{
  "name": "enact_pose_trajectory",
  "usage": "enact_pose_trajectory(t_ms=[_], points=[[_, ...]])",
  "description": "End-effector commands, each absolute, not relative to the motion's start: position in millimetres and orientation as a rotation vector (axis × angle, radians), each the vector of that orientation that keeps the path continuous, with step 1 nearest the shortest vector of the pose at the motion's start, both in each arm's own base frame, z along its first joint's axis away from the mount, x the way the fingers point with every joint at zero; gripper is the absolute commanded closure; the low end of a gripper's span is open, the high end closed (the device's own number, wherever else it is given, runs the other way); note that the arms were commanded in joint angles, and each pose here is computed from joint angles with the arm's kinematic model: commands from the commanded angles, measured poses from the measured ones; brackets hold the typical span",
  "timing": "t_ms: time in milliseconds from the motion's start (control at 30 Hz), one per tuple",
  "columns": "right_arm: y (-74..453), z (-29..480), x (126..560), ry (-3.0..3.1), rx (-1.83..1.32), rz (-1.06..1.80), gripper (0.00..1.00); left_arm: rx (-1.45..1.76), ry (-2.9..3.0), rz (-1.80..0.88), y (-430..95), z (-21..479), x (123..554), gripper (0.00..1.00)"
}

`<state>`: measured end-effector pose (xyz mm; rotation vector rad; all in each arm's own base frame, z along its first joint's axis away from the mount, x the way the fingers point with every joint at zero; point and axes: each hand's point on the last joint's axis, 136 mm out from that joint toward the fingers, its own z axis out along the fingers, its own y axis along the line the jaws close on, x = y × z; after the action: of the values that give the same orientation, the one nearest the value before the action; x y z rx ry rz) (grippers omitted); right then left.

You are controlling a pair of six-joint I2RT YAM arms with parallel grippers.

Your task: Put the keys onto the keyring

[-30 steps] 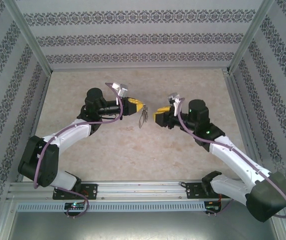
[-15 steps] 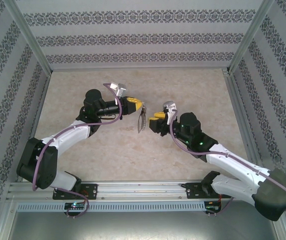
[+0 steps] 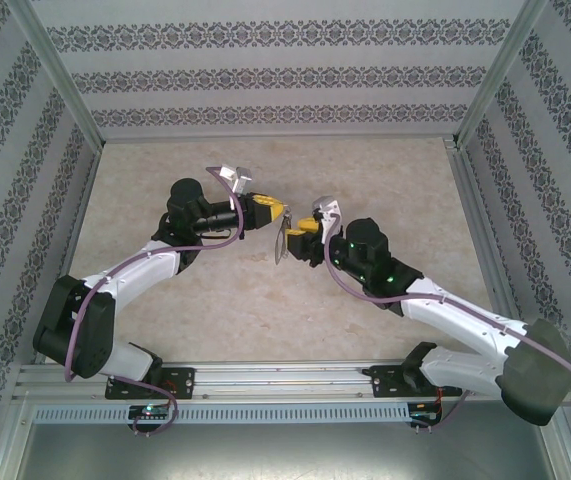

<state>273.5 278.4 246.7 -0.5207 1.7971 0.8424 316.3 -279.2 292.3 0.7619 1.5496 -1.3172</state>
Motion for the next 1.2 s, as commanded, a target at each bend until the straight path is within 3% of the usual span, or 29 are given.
enact_pose_trajectory(t_ms=[0,133,500,1167], points=[[287,267,277,1.733,-0.528,0.844,0.57,0.803,1.461,-1.296,-281,311,311,1.00],[290,266,279,1.736,-0.532,0.846,0.63,0.803,1.458,-1.297,-281,311,310,1.00],[295,260,277,1.751,-0.559,0.856,0.96,0.800,1.455,-1.294,-281,313,311,1.00],[313,254,271,1.773,-0.633,0.908,1.00,0.798,1.442,-1.293,-280,317,310,1.00]])
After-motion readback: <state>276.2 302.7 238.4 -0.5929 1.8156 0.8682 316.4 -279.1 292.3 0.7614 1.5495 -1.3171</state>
